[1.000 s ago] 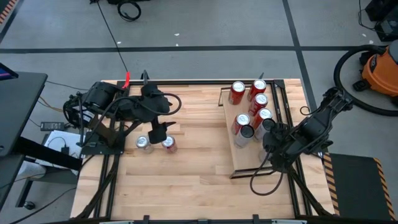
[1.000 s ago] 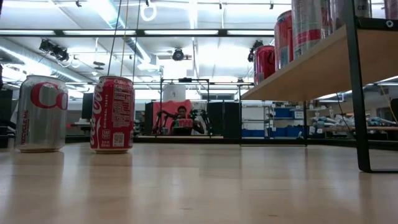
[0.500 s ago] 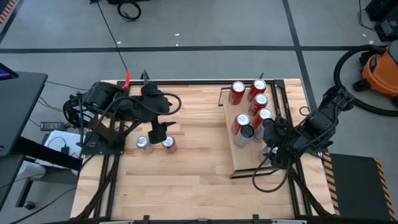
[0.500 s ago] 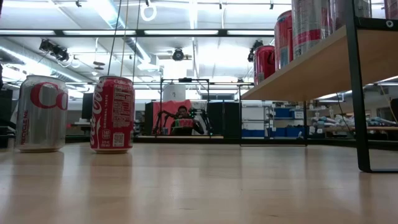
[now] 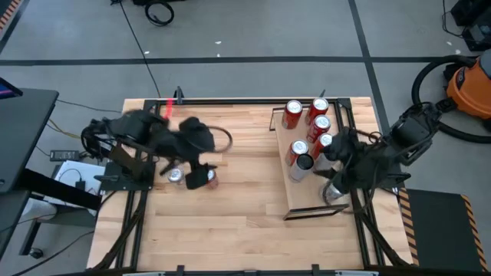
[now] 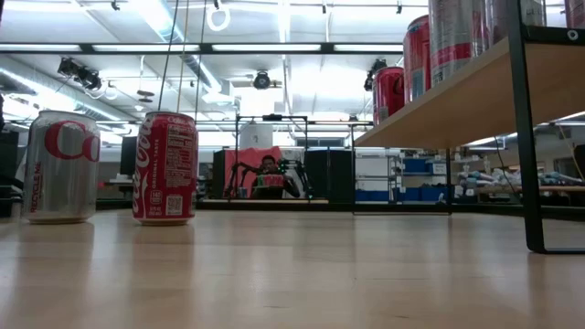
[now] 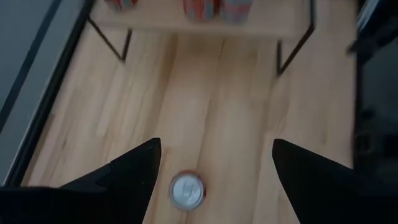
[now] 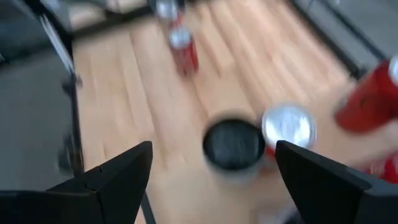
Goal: Place canned beverage on shelf
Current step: Put the red white soda can on the shelf aligned with the other red white soda can
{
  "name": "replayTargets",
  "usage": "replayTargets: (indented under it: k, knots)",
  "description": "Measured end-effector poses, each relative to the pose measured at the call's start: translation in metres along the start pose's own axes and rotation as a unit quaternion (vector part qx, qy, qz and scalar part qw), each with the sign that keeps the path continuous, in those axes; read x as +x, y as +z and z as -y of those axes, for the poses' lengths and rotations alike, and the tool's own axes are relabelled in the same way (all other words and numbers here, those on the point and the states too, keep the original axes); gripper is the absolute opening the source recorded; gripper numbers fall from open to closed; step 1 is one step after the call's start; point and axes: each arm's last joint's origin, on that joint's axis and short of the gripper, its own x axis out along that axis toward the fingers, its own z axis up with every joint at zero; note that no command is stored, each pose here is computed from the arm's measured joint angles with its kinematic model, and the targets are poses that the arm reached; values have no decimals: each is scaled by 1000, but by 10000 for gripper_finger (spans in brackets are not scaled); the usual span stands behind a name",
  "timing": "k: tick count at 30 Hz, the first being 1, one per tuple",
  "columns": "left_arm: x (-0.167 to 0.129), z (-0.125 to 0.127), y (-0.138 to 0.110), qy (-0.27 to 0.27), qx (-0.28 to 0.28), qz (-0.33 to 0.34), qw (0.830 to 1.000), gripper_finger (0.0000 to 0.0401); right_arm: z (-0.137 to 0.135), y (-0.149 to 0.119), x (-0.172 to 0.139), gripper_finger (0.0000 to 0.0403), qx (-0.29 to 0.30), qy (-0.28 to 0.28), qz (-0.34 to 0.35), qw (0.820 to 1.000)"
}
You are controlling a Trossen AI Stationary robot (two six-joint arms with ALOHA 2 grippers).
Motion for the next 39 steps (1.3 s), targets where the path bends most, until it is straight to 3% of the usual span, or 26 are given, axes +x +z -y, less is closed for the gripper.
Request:
replayTargets:
  k: [5,10,17,24,29,34,39]
  knots:
    - [31,14,-10,10,22,-38,999,318,-9,24,2,350,20,61,74,995]
    - [35,5,-20,23,16,-53,998,318,-13,42,2,349,1,107,127,986]
    - [48,-27,-42,24,-120,-47,991,318,-8,51,11,348,-30,88,137,986]
    - [90,-34,-70,49,-241,-95,965,318,0,60,23,348,-38,60,136,988]
    - [121,-32,-90,91,-279,-151,944,318,4,67,28,348,-55,41,154,986]
    - [130,-32,-100,96,-302,-177,932,318,6,69,30,348,-77,35,153,985]
    - [132,-34,-109,114,-284,-205,930,318,11,72,32,348,-86,19,156,984]
